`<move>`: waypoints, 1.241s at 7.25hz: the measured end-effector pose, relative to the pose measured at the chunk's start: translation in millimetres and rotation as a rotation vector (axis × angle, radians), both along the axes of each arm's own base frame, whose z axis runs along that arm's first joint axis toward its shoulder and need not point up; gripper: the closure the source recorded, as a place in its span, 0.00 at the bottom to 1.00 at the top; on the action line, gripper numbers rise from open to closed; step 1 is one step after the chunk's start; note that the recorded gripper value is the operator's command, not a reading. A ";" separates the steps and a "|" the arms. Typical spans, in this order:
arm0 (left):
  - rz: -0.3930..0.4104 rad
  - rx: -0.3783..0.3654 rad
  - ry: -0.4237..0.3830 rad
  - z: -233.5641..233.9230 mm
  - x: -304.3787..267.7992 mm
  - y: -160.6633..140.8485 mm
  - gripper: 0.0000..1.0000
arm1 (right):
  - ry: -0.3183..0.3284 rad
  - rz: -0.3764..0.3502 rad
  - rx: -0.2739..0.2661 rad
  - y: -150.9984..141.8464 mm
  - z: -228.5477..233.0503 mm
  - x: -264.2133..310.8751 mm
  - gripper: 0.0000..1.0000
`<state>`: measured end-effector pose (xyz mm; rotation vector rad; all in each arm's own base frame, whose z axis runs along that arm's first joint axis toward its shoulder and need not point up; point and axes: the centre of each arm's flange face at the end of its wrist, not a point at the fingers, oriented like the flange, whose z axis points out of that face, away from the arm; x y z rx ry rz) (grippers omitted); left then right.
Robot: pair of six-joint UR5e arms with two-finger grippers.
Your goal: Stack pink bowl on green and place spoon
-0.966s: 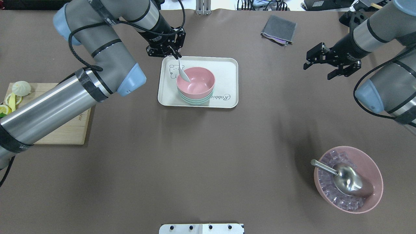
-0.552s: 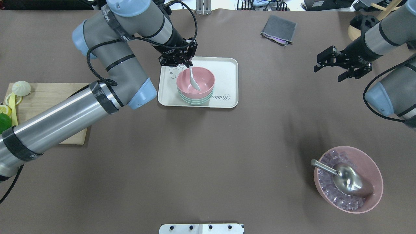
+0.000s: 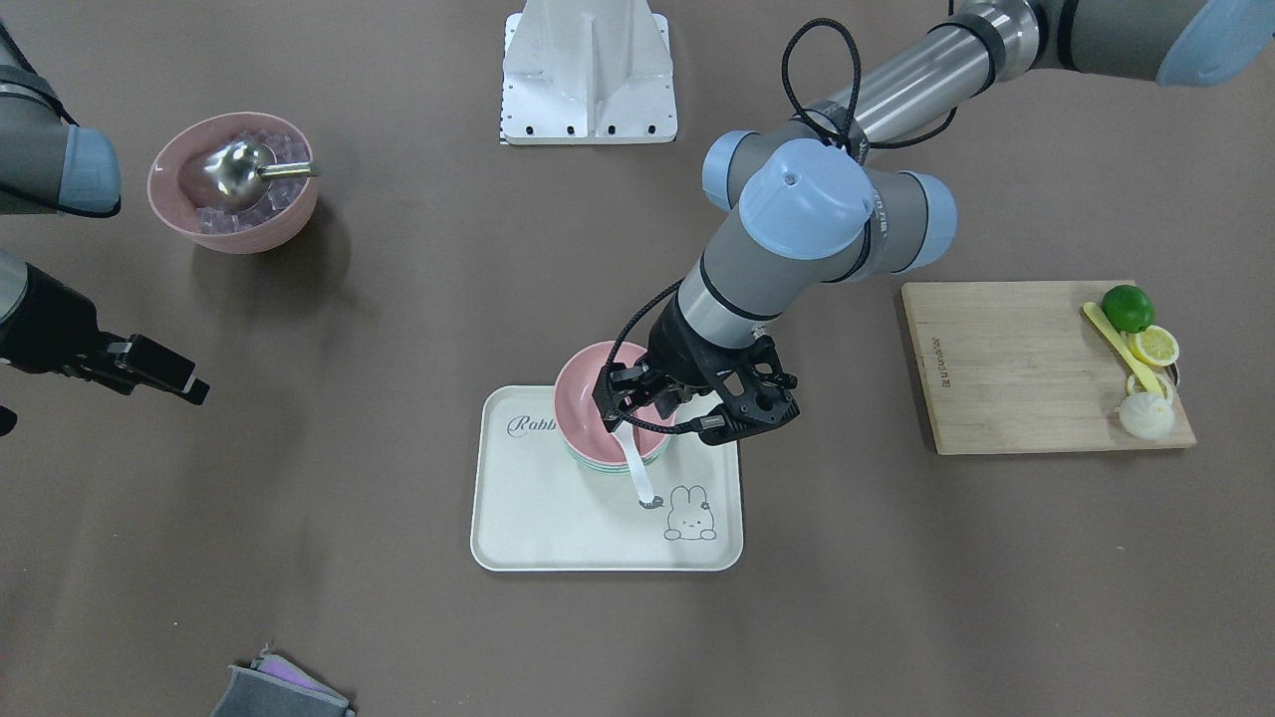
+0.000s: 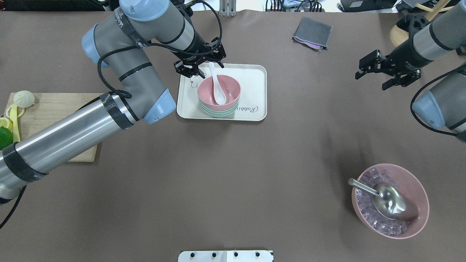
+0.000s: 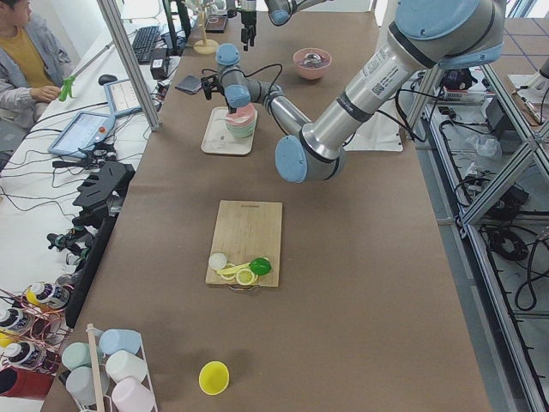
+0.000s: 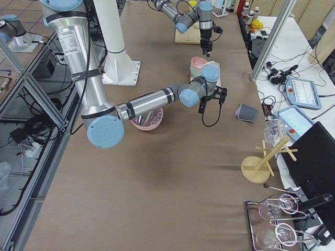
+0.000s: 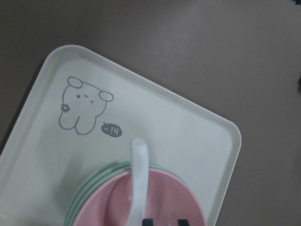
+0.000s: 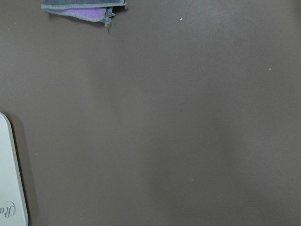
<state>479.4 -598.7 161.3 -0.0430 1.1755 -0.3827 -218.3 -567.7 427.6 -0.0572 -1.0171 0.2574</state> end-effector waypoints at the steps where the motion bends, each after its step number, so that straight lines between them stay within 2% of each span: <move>1: 0.002 0.012 -0.016 24.9 -25.4 14.5 0.02 | 0.020 -0.013 0.039 1.9 18.4 19.8 0.00; 2: 0.022 0.064 -0.064 66.5 -66.1 34.8 0.02 | 0.053 -0.053 0.113 5.5 46.4 46.3 0.00; 3: 0.071 0.150 -0.153 105.9 -113.5 52.8 0.02 | 0.089 -0.095 0.186 8.1 76.3 75.6 0.00; 5: 0.206 0.303 -0.347 177.8 -220.7 77.7 0.02 | 0.147 -0.162 0.284 14.0 132.8 128.6 0.00; 7: 0.380 0.421 -0.449 291.4 -353.0 92.9 0.02 | 0.171 -0.216 0.332 23.4 168.6 151.1 0.00; 9: 0.512 0.491 -0.480 402.4 -449.4 116.0 0.02 | 0.177 -0.250 0.353 35.0 184.6 156.7 0.00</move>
